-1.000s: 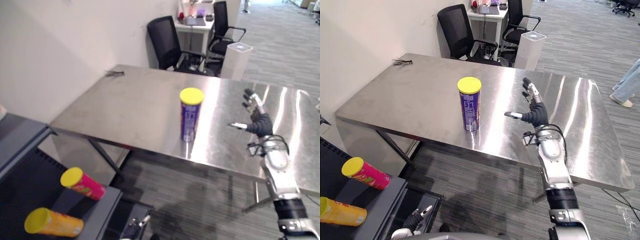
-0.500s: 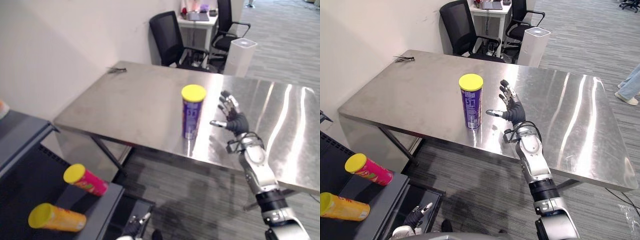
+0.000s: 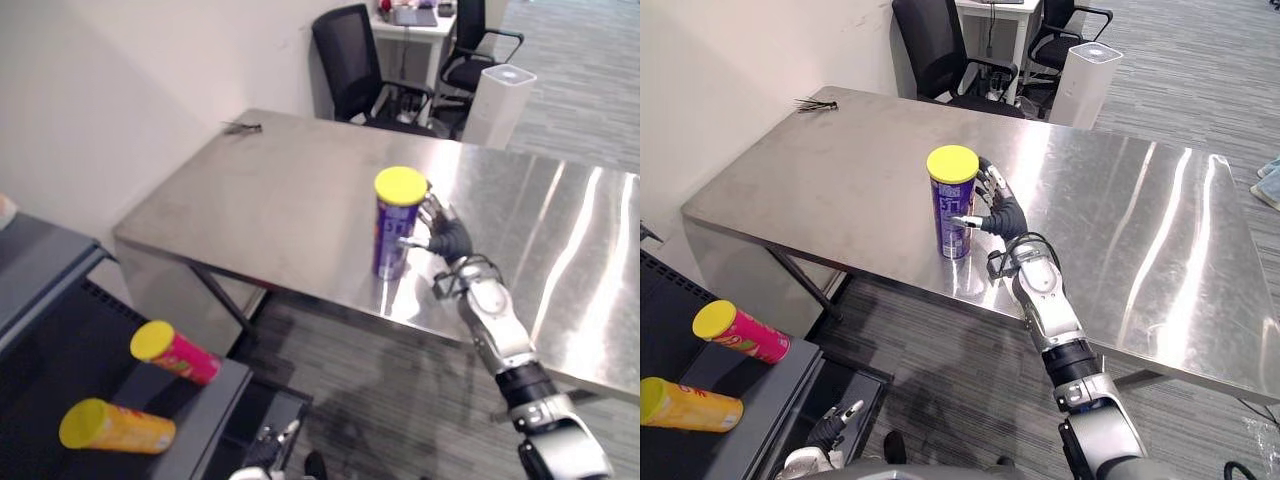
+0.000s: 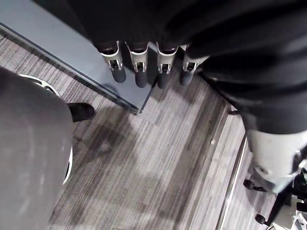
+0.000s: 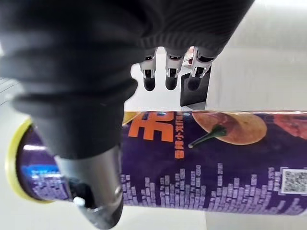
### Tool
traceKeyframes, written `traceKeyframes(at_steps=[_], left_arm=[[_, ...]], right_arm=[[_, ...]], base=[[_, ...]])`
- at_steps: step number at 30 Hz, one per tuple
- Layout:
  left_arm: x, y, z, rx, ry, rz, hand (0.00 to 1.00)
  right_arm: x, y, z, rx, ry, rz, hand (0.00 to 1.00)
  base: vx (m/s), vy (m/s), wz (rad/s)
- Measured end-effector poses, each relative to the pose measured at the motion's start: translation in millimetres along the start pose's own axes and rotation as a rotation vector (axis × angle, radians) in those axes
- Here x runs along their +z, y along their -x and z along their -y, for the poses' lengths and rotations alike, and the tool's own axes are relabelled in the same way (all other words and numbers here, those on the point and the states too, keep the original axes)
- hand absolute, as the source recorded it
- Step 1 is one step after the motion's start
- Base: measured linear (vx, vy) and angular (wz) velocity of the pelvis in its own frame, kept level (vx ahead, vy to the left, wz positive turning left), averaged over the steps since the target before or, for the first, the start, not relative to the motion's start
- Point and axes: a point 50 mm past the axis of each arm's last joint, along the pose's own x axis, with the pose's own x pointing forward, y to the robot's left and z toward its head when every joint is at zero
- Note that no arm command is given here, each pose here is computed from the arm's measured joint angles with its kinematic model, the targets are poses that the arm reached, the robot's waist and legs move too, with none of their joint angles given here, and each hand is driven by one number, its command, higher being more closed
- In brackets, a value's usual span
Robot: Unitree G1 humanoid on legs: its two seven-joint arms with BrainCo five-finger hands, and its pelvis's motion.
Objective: Put the gum and the chips on the shelf.
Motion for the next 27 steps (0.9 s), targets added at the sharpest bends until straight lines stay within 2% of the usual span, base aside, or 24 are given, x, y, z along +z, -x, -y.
traceKeyframes(at_steps=[27], left_arm=[[6, -1, 1, -0.002, 0.007, 0.024, 0.0]], right_arm=[[5, -20, -10, 0.04, 0.007, -0.003, 0.0]], base=[[0.0, -0.001, 0.0]])
